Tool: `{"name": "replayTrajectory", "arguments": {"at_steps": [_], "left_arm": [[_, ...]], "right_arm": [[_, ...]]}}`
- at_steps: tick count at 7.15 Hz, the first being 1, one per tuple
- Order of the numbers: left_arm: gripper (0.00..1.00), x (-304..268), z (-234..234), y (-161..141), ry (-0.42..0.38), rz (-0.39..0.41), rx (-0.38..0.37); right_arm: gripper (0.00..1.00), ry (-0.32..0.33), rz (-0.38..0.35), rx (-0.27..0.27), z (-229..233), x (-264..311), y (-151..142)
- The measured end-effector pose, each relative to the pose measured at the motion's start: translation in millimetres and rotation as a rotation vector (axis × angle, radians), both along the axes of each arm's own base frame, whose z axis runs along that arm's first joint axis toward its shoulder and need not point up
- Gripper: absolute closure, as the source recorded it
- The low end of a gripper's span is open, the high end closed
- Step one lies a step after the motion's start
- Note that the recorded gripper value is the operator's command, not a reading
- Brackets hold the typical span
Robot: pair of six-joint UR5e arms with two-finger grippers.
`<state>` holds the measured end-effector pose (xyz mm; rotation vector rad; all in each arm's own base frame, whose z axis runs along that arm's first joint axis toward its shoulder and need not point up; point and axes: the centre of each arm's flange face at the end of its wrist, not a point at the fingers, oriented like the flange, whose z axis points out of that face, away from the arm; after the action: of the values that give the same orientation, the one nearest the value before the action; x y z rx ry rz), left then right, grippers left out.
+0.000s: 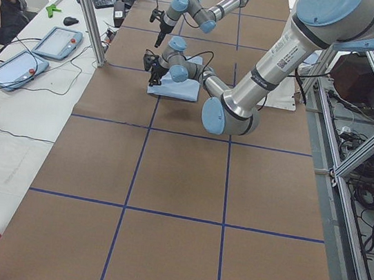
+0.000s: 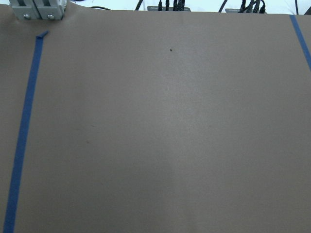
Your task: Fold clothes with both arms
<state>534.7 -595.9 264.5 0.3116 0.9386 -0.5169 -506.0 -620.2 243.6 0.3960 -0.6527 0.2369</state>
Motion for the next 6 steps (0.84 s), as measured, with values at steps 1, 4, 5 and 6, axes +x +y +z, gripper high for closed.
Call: {"name": "replayTrajectory", "arguments": {"at_steps": [1, 4, 5, 6], "left_arm": [[0.00, -18.2, -8.9, -2.4, 0.003, 0.051, 0.047], [0.00, -82.4, -2.0, 11.6, -0.009, 0.190, 0.186], [0.00, -88.4, -1.1, 13.7, -0.010, 0.200, 0.199], [0.00, -90.6, -0.3, 14.7, -0.011, 0.204, 0.204]], "right_arm": [[0.00, -0.030, 0.013, -0.001, -10.1, -4.7, 3.0], [0.00, -0.101, 0.013, -0.025, -34.2, -57.3, 47.1], [0.00, -0.090, 0.012, -0.022, -32.4, -75.2, 63.0], [0.00, -0.064, 0.017, -0.013, -25.5, -88.0, 72.1]]}}
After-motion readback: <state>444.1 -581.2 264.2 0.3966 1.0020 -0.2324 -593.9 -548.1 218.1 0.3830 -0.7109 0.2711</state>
